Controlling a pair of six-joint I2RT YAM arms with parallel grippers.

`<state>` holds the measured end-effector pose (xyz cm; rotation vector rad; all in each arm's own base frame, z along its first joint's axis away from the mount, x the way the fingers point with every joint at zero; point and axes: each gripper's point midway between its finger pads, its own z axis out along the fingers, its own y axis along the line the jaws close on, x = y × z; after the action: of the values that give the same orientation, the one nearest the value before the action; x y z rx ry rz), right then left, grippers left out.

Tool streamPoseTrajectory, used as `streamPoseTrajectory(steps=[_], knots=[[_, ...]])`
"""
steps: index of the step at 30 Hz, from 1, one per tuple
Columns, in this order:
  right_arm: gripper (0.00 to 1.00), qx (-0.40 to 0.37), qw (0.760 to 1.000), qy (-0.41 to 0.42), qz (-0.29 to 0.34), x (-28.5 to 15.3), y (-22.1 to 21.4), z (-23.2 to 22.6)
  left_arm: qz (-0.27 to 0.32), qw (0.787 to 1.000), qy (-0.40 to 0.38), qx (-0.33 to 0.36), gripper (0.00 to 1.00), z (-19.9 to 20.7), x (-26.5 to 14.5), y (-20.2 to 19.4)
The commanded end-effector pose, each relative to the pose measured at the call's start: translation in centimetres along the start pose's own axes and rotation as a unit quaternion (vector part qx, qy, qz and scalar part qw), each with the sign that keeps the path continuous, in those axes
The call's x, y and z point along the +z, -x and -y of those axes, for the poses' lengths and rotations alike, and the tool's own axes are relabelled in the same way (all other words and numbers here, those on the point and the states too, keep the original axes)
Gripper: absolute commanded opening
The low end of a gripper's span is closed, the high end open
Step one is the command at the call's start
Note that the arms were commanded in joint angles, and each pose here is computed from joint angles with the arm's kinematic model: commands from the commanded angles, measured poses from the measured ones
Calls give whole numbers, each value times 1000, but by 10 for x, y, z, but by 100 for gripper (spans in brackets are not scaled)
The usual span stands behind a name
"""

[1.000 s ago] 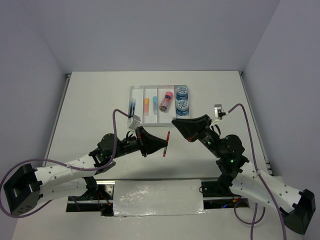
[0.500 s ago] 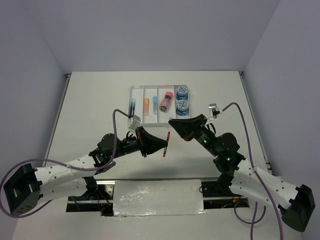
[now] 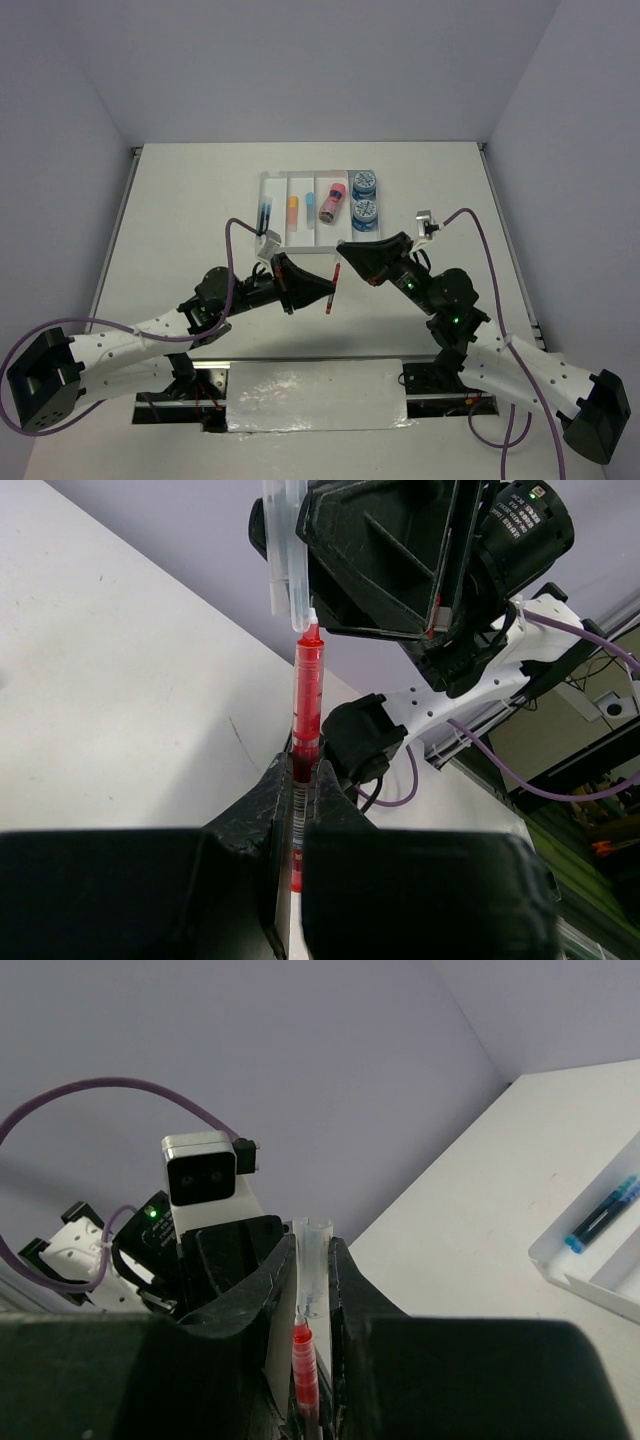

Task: Sort the stationery into containers
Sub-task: Close the pen cap on the pen.

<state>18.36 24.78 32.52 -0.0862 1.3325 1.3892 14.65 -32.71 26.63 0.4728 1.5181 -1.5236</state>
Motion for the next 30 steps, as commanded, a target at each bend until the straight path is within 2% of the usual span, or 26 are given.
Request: streamPoseTrajectory(steps=[1,14,24,30], knots=[[0,5,999,30,13,-2,5,-13,35,999,-24,16,0,13,1,21],[0,0,1000,20,13,-6,5,-9,30,999,-26,12,0,11,3,18],[0,-45,998,15,38,3,42,-31,19,999,-25,8,0,9,3,12],[0,-39,999,16,27,0,31,-25,23,999,-25,10,0,10,2,15]])
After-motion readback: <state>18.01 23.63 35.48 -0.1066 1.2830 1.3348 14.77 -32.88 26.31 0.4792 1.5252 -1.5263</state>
